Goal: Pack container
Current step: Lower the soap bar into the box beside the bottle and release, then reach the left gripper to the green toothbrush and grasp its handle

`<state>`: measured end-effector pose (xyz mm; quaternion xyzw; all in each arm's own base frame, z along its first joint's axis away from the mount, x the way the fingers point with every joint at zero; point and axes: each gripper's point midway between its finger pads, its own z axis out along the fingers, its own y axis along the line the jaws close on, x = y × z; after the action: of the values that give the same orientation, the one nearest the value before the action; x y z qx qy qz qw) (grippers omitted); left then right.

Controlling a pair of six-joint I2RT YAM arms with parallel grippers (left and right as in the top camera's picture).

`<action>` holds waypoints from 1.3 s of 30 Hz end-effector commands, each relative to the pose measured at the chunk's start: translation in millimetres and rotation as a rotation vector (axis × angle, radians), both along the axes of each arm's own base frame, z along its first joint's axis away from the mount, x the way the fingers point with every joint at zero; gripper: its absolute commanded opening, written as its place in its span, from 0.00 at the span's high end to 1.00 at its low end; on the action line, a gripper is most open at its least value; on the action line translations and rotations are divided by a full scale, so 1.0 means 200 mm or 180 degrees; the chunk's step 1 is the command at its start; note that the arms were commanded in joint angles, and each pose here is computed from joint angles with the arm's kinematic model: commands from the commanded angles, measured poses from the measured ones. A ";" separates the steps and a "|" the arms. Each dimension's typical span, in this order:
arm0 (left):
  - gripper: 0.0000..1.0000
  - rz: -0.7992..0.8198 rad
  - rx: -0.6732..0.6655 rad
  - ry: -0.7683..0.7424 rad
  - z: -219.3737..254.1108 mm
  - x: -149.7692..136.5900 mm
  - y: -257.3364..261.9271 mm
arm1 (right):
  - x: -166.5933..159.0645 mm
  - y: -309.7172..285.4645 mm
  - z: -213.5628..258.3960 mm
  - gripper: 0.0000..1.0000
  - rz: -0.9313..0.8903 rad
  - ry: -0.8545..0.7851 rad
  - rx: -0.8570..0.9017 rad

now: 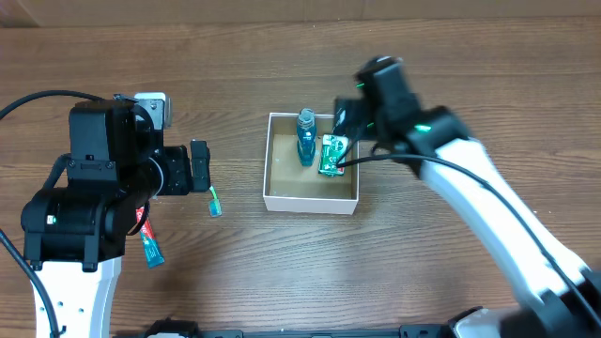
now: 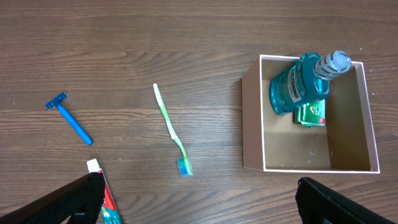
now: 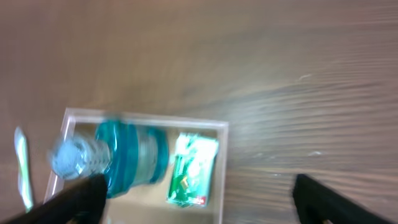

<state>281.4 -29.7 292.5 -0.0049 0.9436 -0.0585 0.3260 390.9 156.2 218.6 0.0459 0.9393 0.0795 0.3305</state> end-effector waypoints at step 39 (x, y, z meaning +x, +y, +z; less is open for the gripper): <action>0.00 0.0671 -0.0507 0.2261 -1.25 0.44 -0.08 | -0.77 -0.71 -0.32 0.00 -0.0949 0.1207 -0.0104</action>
<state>359.1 -34.4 57.3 -0.1363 0.9895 -0.0473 -0.0070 237.5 15.8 152.8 0.1943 0.9691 0.0038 0.1519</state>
